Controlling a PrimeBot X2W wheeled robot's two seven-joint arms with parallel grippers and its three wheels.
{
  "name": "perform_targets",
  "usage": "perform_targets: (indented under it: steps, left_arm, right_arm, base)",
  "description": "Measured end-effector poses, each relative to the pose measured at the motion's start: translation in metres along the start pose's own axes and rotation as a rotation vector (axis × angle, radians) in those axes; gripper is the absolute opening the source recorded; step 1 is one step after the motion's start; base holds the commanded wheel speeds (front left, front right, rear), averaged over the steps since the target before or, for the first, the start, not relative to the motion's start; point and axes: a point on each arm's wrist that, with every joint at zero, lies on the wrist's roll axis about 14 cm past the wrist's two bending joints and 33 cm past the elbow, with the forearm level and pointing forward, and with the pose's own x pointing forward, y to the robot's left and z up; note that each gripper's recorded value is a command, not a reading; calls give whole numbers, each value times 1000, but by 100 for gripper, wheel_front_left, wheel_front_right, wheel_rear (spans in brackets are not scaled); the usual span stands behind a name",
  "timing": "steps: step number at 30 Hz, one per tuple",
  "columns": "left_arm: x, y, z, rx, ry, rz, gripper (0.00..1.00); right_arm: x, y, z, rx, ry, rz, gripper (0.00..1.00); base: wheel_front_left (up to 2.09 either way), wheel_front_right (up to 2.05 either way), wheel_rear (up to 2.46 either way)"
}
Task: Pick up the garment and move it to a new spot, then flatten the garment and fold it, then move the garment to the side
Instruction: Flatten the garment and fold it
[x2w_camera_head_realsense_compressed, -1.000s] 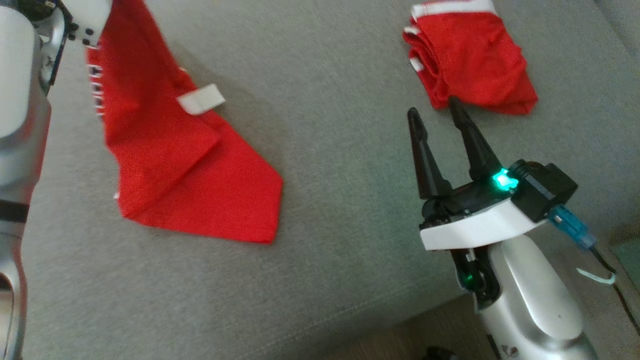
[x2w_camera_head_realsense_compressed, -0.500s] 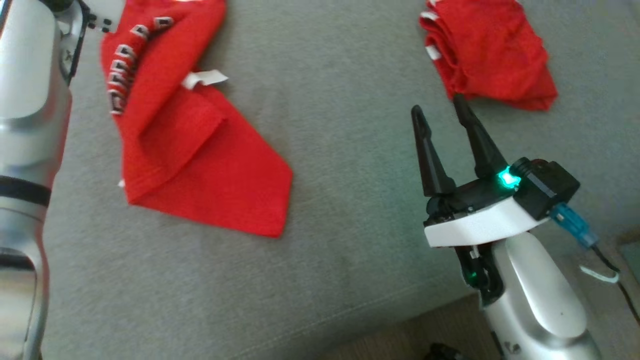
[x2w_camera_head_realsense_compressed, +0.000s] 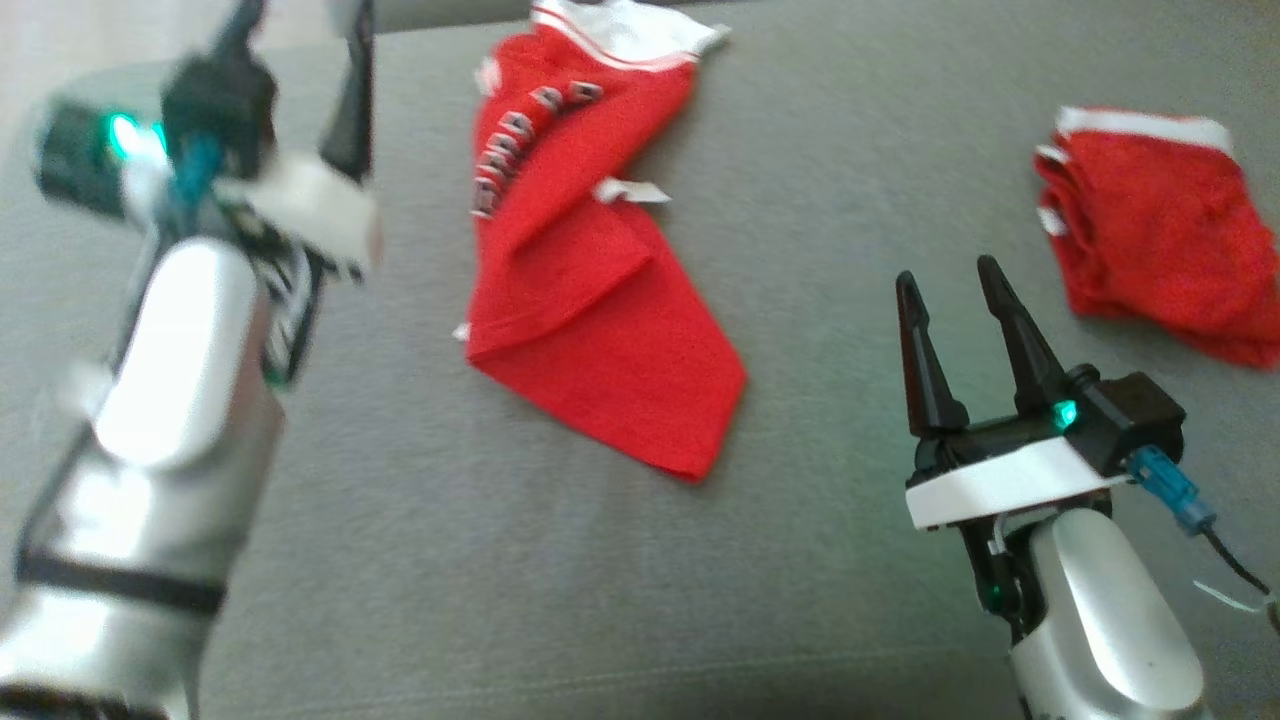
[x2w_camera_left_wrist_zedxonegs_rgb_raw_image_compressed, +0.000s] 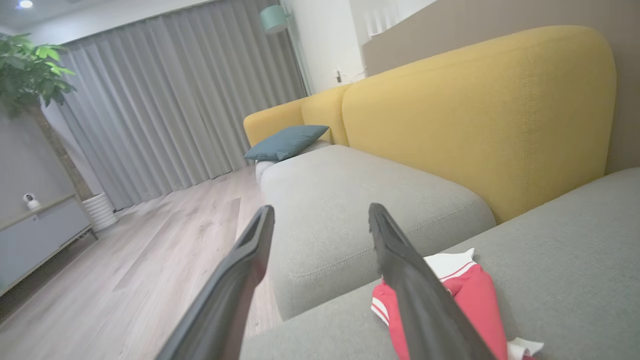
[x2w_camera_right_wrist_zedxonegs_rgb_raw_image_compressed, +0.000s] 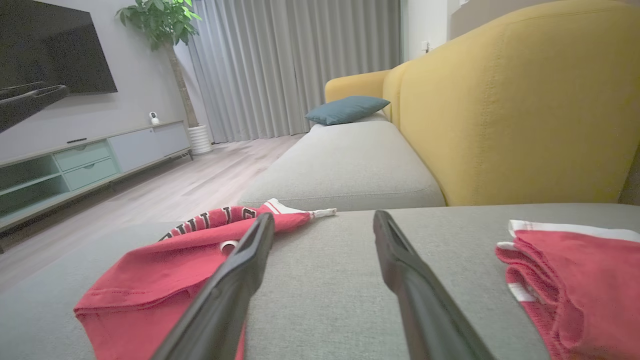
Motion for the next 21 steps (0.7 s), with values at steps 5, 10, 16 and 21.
perform_targets:
  steps: [5,10,16,21]
  left_arm:
    - [-71,9,-11,-91,32,109,100]
    - [-124,1,-23,-178,77,193,100]
    - [-160,3,-19,-237,76,285,100]
    - [-167,6,-32,-249,114,306,100]
  right_arm:
    - [8,28,2,4,-2,76,100]
    - [12,47,-1,9,19,127,100]
    - [21,70,-18,28,83,188,100]
    - [52,86,-46,76,202,223,100]
  base:
    - [0,0,0]
    - [0,0,0]
    - [0,0,0]
    - [0,0,0]
